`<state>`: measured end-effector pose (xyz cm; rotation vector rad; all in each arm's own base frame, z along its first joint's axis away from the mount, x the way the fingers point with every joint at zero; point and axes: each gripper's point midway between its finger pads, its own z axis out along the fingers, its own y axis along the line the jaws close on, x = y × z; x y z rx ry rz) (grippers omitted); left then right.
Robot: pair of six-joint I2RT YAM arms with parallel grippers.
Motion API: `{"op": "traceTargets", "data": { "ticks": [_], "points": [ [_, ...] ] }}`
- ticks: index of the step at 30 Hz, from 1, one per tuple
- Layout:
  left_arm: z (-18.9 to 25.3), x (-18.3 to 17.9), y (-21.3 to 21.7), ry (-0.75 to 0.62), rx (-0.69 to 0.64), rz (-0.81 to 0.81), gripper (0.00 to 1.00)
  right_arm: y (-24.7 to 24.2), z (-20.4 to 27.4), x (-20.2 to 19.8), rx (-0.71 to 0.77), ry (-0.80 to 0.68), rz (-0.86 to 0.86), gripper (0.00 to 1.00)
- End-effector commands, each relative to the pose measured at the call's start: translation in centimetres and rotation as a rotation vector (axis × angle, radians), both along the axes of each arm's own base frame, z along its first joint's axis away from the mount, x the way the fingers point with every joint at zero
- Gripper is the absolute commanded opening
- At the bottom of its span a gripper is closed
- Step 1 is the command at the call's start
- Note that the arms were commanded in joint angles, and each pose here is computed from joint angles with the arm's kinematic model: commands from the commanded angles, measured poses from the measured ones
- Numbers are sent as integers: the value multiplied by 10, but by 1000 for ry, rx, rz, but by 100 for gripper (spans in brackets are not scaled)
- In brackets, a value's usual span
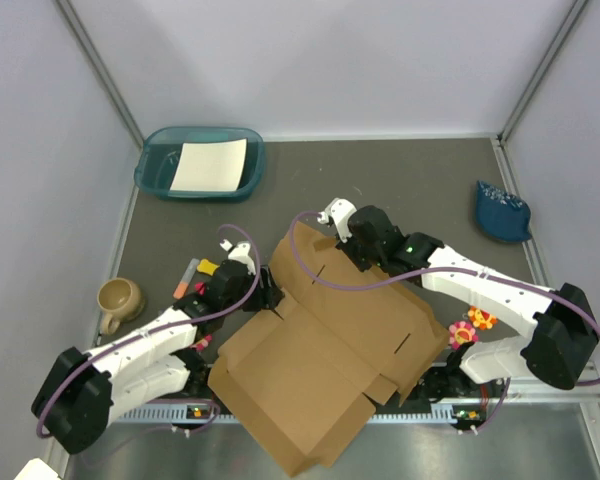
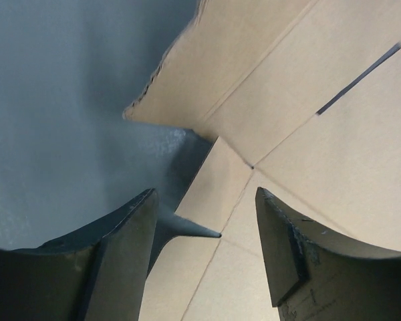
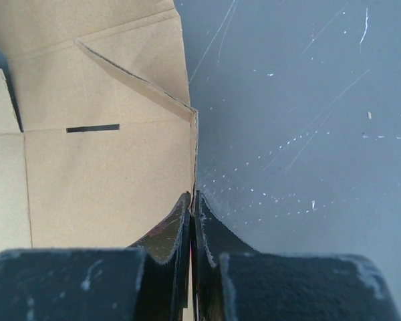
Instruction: Fold the paper box
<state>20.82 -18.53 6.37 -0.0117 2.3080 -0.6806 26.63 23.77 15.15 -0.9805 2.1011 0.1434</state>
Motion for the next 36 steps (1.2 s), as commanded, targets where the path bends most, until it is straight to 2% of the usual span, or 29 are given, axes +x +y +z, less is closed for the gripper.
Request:
{"op": "traceTargets", "data": {
  "ticks": [1, 6, 12, 16, 17, 24, 27, 31, 36],
  "points": [
    [-14, -11, -10, 58, -12, -64, 68, 7, 20, 7, 39, -26, 5, 0],
    [-11, -7, -15, 31, -37, -76, 68, 9, 19, 5, 35, -16, 17, 0],
    [-8, -5, -28, 22, -67, -131, 59, 10, 20, 5, 33, -12, 26, 0],
    [1, -3, -40, -20, -102, -189, 42, 10, 21, 6, 33, -14, 25, 0],
    [2, -4, -42, -23, -104, -201, 34, 10, 22, 6, 32, -17, 22, 0],
    [13, -12, -51, -126, -110, -268, 11, 7, 29, 9, 33, -39, 9, 0],
    [20, -14, -56, -224, -83, -283, 8, 7, 33, 12, 25, -51, -6, 0],
    [32, -33, -78, -433, -75, -377, 7, 7, 39, 14, 1, -66, -10, 0],
    [23, -21, -83, -486, -2, -303, 6, 6, 41, 14, -37, -81, -9, 0]
  ]
}}
